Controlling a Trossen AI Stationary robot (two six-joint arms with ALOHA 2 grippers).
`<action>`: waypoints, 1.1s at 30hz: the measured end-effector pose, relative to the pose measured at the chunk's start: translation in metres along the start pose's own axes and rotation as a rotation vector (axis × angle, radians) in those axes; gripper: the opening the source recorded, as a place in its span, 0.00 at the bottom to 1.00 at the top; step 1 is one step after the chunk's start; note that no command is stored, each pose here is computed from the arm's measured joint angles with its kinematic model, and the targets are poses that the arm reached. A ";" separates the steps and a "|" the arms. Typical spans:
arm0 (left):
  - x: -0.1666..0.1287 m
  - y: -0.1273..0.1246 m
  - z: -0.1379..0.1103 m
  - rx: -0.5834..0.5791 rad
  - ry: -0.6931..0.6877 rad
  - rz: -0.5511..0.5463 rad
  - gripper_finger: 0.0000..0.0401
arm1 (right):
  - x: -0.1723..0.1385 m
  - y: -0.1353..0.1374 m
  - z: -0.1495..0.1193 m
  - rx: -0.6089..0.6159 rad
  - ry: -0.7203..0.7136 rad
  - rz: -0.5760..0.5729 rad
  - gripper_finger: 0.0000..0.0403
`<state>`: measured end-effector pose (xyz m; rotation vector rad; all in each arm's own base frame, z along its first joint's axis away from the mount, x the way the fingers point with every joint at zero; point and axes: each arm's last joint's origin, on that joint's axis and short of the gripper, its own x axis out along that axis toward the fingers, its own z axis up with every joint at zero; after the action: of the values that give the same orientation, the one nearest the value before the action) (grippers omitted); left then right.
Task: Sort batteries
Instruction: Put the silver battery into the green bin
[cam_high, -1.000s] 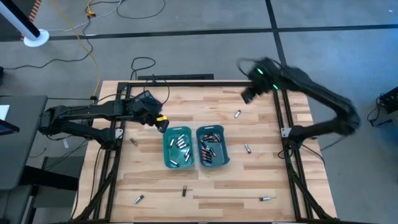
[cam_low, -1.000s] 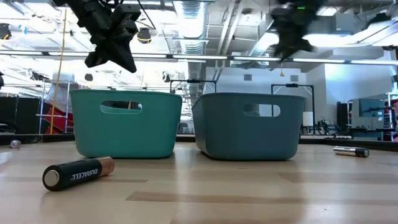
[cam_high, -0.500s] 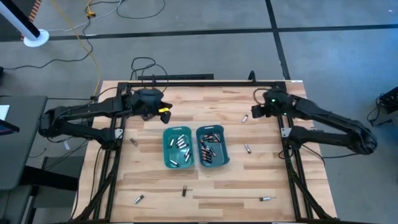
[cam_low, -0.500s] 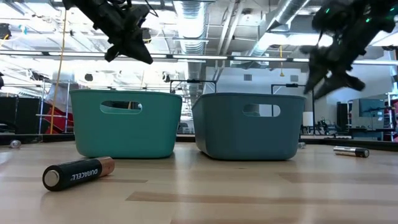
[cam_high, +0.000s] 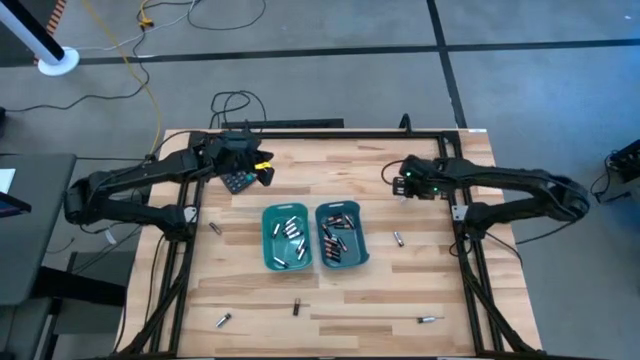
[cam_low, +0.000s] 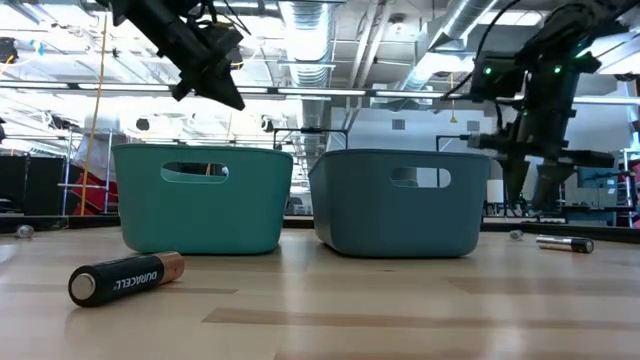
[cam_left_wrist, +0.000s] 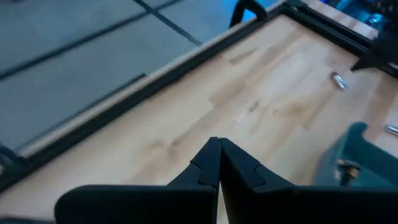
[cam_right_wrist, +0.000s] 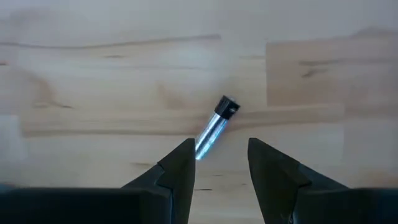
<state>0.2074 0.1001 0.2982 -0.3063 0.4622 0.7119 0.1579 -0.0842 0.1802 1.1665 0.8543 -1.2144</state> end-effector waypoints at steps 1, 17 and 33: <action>0.001 0.002 0.002 0.010 -0.012 0.007 0.00 | 0.003 0.001 -0.001 0.014 0.008 -0.016 0.41; 0.009 0.035 0.015 0.115 -0.074 0.132 0.00 | 0.054 0.010 -0.007 0.088 0.082 -0.252 0.36; 0.010 0.042 0.018 0.244 -0.084 0.163 0.00 | 0.023 0.007 -0.004 -0.095 0.057 -0.093 0.04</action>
<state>0.1908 0.1430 0.3040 -0.0089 0.4919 0.8146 0.1694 -0.0862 0.1591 1.0991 1.0080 -1.2074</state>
